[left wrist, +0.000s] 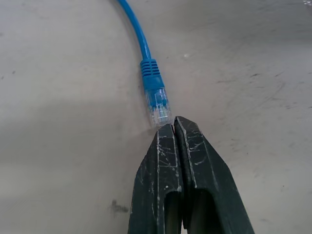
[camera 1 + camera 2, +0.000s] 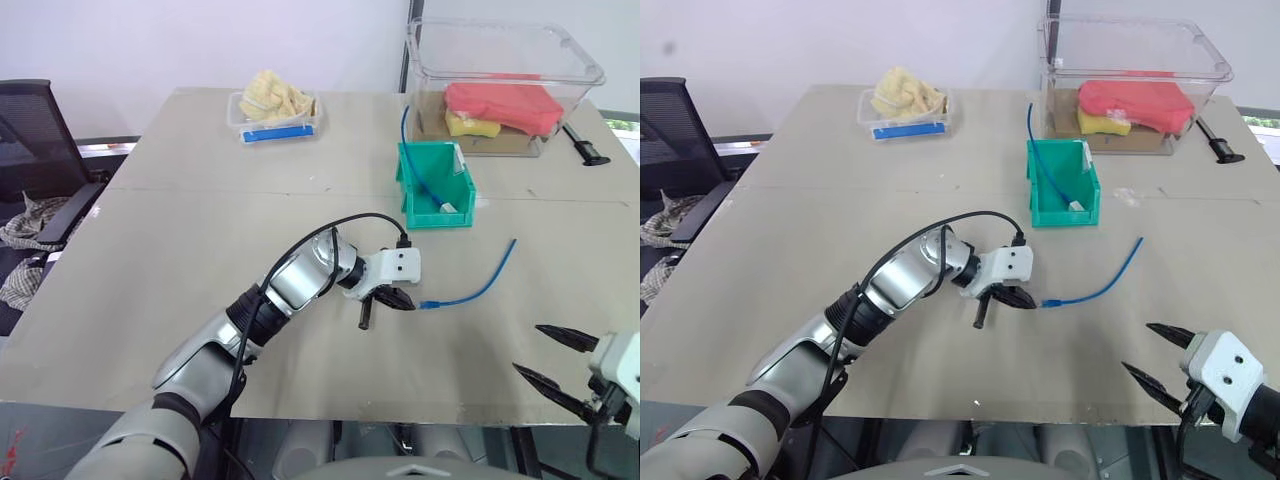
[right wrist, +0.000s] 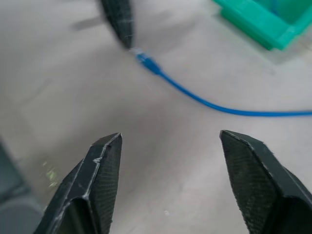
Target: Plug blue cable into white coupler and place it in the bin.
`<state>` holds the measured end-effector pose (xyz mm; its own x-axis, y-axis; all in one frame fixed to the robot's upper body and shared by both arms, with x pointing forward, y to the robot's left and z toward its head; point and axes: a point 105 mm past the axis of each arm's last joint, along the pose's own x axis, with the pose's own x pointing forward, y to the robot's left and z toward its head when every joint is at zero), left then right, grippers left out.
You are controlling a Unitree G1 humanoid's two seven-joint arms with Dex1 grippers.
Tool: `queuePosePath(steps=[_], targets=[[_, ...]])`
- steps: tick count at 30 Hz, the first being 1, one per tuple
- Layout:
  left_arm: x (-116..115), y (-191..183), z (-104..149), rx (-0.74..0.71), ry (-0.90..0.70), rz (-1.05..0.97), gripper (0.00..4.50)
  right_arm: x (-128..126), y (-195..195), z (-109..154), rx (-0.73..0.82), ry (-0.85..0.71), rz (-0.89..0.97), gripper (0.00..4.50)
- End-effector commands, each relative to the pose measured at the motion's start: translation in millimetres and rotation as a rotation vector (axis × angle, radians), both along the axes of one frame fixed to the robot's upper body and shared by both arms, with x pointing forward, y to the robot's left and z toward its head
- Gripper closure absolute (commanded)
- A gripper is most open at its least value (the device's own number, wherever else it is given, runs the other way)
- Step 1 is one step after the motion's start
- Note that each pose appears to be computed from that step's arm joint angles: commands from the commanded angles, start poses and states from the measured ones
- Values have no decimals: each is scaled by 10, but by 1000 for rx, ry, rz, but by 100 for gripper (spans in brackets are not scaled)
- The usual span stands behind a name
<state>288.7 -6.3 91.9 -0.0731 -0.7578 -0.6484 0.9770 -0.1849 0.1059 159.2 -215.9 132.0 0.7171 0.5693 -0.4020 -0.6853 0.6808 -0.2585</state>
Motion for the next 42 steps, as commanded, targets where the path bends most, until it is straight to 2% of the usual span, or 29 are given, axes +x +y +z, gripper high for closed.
queuePosePath(steps=[1, 7, 15, 18, 24, 27, 30, 34, 37, 39, 40, 42], targets=[[24, -46, 177, -41, -54, -29, 370, 30, 56, 80, 7, -14, 35, 0], [31, -108, 221, -56, -89, -33, 86, -1, 52, 52, -3, 32, 108, 0], [26, -231, 108, -35, -91, -30, 86, 6, 44, 56, -29, 14, 121, 0], [41, -235, -28, 24, -111, -42, 168, 4, 57, 63, -30, 6, 119, 0], [61, -194, -131, 57, -119, -64, 441, 17, 75, 62, -31, -6, 108, 0], [67, -211, -54, -2, -124, -69, 441, 49, 86, 73, -22, -29, 82, 0], [106, -226, 191, -142, -147, -52, 441, 145, 141, 133, 47, -70, 7, 0], [166, -177, 616, -353, -238, -28, 441, 300, 236, 126, 245, -26, -133, 0], [248, -77, 846, -484, -306, 47, 441, 432, 379, 167, 421, -11, -192, 0], [248, -18, 903, -528, -360, 49, 450, 489, 452, 175, 473, 0, -205, 63], [251, 10, 917, -538, -400, 48, 450, 515, 497, 179, 500, 6, -205, 76], [262, 41, 951, -574, -430, 71, 450, 577, 559, 191, 547, 7, -218, 171]])
